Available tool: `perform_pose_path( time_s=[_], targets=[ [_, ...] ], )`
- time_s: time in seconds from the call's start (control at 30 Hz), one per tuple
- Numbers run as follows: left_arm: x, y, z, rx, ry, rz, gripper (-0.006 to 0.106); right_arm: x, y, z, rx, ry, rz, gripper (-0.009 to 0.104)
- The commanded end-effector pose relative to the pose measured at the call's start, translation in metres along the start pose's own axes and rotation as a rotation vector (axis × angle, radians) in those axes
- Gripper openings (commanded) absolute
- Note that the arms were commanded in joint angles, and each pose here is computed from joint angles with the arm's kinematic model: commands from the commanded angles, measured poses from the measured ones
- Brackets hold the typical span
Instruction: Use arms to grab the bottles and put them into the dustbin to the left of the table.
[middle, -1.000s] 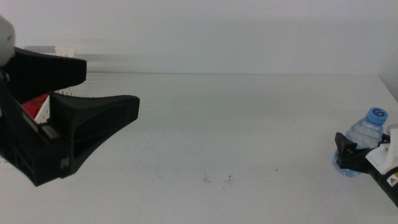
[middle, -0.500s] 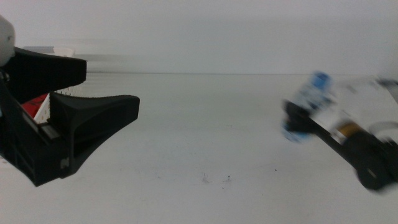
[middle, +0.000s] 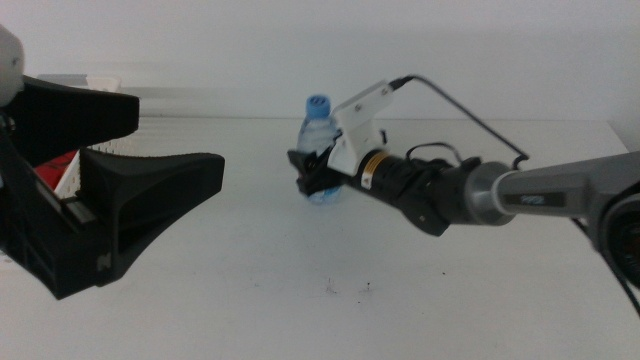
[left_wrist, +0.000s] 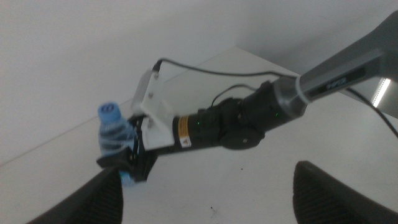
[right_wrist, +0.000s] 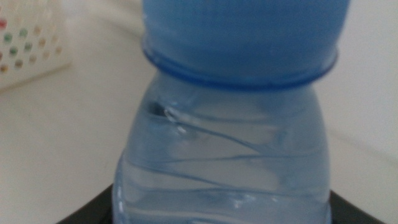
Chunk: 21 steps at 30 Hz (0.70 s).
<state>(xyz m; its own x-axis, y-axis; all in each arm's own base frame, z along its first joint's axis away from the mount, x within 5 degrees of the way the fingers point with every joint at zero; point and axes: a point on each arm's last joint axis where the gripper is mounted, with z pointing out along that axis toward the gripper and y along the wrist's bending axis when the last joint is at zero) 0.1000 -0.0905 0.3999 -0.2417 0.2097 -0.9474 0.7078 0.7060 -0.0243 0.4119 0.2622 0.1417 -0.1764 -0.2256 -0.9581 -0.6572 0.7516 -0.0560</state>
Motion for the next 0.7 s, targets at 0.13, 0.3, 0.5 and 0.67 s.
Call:
perform_pose_path(
  time_s=[0.13, 0.3, 0.5, 0.67],
  targets=[
    [0.0, -0.001, -0.001, 0.003, -0.013, -0.008, 0.094, 0.0, 0.005, 0.006, -0.011, -0.008, 0.016, -0.001],
    [0.0, -0.001, -0.001, 0.003, -0.013, -0.008, 0.094, 0.005, 0.004, 0.006, -0.004, 0.044, 0.005, 0.029],
    [0.0, -0.001, -0.001, 0.003, -0.013, -0.008, 0.094, 0.003, 0.006, -0.012, 0.003, 0.098, 0.051, 0.09],
    [0.0, -0.001, -0.001, 0.003, -0.013, -0.008, 0.094, -0.014, 0.015, -0.086, 0.002, 0.102, 0.071, 0.085]
  ],
)
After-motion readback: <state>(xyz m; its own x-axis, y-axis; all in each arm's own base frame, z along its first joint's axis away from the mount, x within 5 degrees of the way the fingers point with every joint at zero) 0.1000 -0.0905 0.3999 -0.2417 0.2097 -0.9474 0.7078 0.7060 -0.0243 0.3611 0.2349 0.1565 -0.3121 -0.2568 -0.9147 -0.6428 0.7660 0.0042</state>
